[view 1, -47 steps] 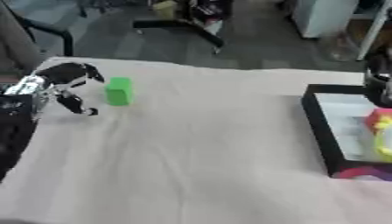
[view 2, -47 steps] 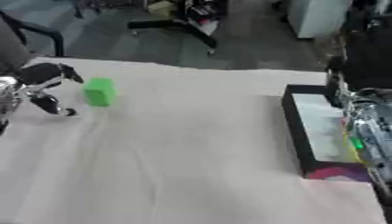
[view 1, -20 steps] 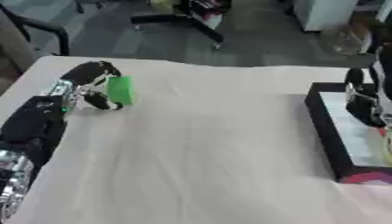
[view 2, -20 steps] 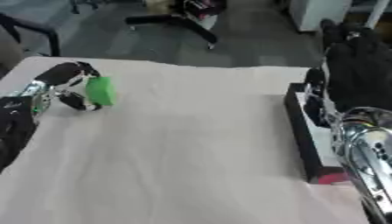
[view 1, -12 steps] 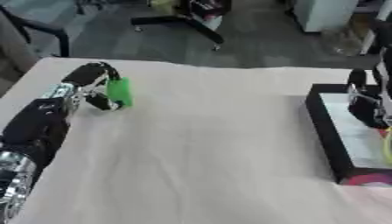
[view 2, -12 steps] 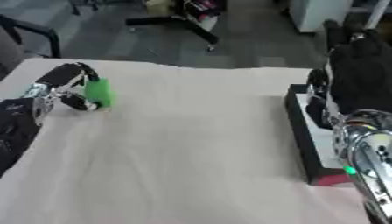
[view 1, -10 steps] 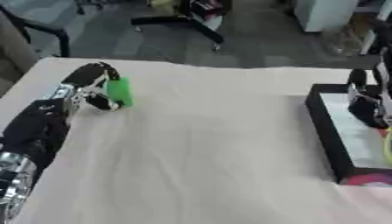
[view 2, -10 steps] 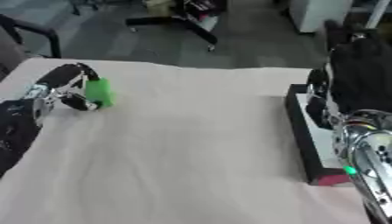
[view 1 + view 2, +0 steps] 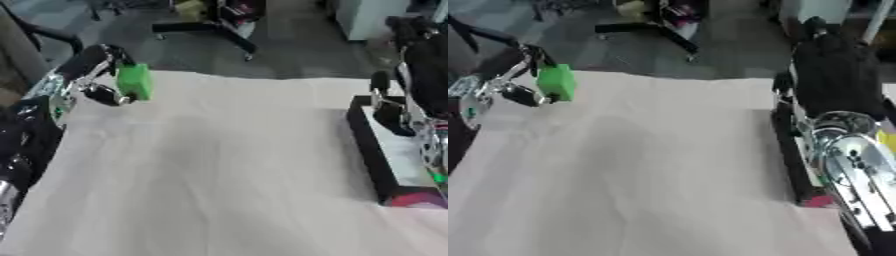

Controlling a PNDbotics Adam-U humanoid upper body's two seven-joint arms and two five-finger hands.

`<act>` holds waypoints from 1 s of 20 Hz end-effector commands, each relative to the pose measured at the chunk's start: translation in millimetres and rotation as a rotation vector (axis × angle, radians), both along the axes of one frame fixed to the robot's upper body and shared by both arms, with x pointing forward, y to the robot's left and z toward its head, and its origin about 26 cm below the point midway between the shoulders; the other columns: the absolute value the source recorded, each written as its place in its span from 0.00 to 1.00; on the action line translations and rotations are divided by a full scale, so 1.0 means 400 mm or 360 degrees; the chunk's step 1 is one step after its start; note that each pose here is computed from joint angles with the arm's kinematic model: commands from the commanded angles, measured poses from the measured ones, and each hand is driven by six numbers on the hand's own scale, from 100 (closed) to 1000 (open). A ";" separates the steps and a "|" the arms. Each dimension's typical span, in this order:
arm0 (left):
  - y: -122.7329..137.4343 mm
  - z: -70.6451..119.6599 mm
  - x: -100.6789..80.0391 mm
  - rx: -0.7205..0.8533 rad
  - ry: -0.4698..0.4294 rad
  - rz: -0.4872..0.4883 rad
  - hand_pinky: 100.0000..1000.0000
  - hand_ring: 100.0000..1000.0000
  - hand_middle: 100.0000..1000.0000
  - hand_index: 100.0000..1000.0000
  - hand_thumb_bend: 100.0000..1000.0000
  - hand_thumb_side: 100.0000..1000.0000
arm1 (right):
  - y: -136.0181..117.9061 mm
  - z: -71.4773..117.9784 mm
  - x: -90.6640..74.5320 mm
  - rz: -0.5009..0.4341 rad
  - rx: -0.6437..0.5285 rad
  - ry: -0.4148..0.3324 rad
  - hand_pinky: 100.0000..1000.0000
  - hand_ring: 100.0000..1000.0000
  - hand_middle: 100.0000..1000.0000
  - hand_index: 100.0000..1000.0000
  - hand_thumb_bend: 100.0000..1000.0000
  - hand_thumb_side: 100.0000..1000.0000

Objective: Pick up the objects with one hand, pass them to the other hand, and then place them into the box on the other side of the table.

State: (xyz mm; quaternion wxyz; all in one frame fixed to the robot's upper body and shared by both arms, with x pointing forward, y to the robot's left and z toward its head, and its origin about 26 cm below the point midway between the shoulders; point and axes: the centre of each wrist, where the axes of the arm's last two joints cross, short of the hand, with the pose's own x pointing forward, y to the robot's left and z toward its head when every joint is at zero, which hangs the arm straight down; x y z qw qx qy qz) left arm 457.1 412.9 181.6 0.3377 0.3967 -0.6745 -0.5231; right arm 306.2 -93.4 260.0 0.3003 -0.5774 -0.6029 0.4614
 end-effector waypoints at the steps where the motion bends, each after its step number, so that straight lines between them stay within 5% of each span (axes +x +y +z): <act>1: -0.062 0.061 0.001 -0.0055 0.0002 -0.0270 0.62 0.35 0.29 0.40 0.00 0.00 | 0.025 0.022 -0.022 0.0094 -0.0118 0.0006 0.99 0.87 0.85 0.95 0.14 0.03; 8: -0.310 0.086 -0.015 -0.0221 0.0310 -0.0798 0.64 0.38 0.31 0.42 0.00 0.00 | 0.074 0.037 -0.061 0.0233 -0.0450 0.0051 1.00 0.93 0.95 0.99 0.38 0.17; 12: -0.390 0.107 -0.023 -0.0270 0.0400 -0.0930 0.64 0.37 0.31 0.42 0.00 0.00 | 0.090 0.037 -0.071 0.0263 -0.0515 0.0109 1.00 0.97 0.99 1.00 0.49 0.21; 20: -0.497 0.120 -0.018 -0.0341 0.0481 -0.1097 0.64 0.37 0.31 0.41 0.00 0.00 | 0.114 0.033 -0.082 0.0332 -0.0560 0.0163 1.00 0.98 1.00 1.00 0.50 0.21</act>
